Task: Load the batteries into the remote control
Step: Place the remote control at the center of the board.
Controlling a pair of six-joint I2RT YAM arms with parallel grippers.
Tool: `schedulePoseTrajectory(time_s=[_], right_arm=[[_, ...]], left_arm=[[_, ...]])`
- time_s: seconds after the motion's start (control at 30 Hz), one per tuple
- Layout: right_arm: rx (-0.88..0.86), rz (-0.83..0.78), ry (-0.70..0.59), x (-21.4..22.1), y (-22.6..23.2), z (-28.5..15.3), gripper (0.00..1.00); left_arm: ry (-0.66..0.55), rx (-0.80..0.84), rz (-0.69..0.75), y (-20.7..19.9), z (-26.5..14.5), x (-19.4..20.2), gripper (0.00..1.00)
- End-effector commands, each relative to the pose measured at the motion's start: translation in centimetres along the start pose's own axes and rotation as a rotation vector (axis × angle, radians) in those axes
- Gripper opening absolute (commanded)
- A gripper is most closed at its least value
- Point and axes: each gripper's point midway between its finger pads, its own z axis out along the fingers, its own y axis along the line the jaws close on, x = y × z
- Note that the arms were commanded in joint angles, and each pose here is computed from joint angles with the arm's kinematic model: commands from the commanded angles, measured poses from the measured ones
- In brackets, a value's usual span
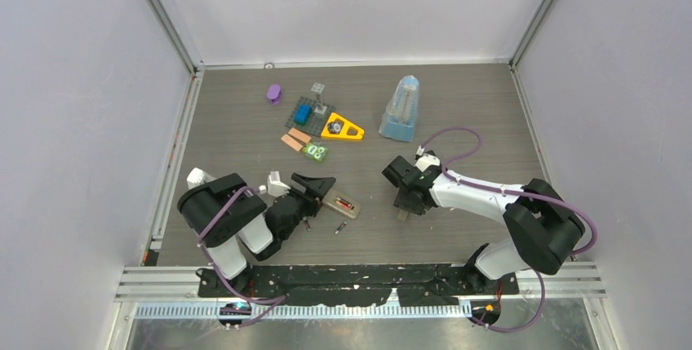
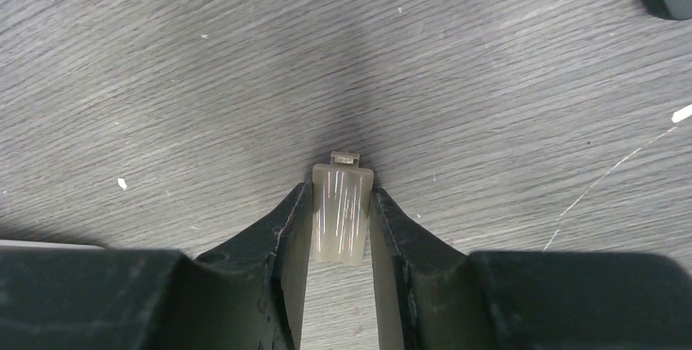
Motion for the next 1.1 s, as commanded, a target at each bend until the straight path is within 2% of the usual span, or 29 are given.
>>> schedulePoseTrajectory(time_s=[0.0,0.2,0.33,0.53,0.87,1.07], right_arm=[[-0.023,0.027,0.014,0.5,0.5,0.6,0.33],[-0.032,0.030,0.009,0.3,0.6,0.4,0.30],[-0.034,0.031,0.009,0.3,0.6,0.3,0.30],[-0.038,0.033,0.006,0.2,0.7,0.2,0.29],[-0.102,0.063,0.009,0.2,1.3,-0.6,0.24],[-0.149,0.086,0.006,0.0,1.8,-1.5,0.24]], left_arm=[[-0.022,-0.015,-0.040,-0.8,0.1,-0.3,0.80],[0.015,-0.103,0.004,-0.8,0.5,0.4,0.89],[0.034,-0.297,0.040,1.4,-0.1,0.6,0.90],[0.046,-0.470,0.079,2.7,-1.5,0.4,0.93],[0.124,-0.586,0.060,4.0,-3.4,1.6,0.95],[0.137,-0.716,0.120,4.1,-5.6,1.0,0.99]])
